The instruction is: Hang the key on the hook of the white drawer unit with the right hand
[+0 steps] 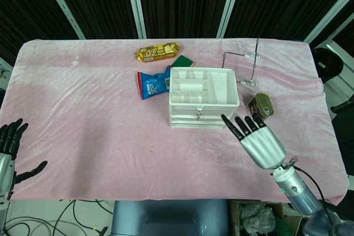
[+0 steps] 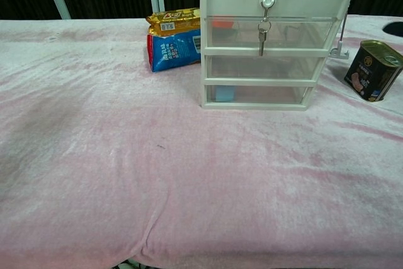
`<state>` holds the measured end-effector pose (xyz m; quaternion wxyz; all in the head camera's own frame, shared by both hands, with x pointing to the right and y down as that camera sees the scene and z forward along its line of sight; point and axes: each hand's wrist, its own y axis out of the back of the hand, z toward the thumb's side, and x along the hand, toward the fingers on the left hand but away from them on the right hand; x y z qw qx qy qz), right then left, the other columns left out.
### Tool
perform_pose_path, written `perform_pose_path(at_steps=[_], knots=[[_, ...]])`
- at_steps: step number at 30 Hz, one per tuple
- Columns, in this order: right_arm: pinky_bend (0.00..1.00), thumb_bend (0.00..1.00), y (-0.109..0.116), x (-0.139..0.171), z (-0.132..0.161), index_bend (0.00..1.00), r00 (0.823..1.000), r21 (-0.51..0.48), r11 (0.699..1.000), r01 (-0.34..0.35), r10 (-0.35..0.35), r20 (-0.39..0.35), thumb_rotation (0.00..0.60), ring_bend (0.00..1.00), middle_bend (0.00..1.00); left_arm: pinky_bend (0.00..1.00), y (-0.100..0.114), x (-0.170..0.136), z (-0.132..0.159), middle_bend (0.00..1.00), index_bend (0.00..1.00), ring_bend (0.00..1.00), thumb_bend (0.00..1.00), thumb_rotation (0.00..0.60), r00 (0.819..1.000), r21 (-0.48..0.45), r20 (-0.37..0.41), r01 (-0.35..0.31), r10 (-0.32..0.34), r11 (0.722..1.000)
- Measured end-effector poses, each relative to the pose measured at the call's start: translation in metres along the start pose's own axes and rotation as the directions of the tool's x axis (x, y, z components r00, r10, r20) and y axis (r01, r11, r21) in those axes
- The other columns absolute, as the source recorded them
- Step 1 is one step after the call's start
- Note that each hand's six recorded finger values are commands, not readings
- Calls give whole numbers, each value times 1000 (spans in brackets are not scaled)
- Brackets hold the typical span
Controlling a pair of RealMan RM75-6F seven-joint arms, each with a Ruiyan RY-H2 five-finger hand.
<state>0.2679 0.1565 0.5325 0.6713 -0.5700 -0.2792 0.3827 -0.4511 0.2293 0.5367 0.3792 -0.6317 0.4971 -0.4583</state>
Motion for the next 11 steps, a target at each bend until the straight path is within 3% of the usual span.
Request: perform_pose_path(at_steps=[3, 6, 11], knots=[[117, 100, -5, 37, -8, 0, 987, -116, 987, -115, 126, 95, 600, 0, 0, 0, -2, -1, -2, 0, 30, 0, 32, 600, 1000, 21, -7, 14, -14, 1000], [115, 96, -12, 78, -15, 0, 950, -220, 951, -219, 259, 174, 600, 0, 0, 0, -3, -2, -3, 0, 22, 0, 33, 600, 999, 41, -14, 30, -30, 999], [114, 95, -16, 119, -23, 0, 904, -282, 918, -280, 351, 243, 600, 0, 0, 0, -4, -3, -4, 0, 17, 0, 32, 600, 999, 60, -22, 47, -46, 997]])
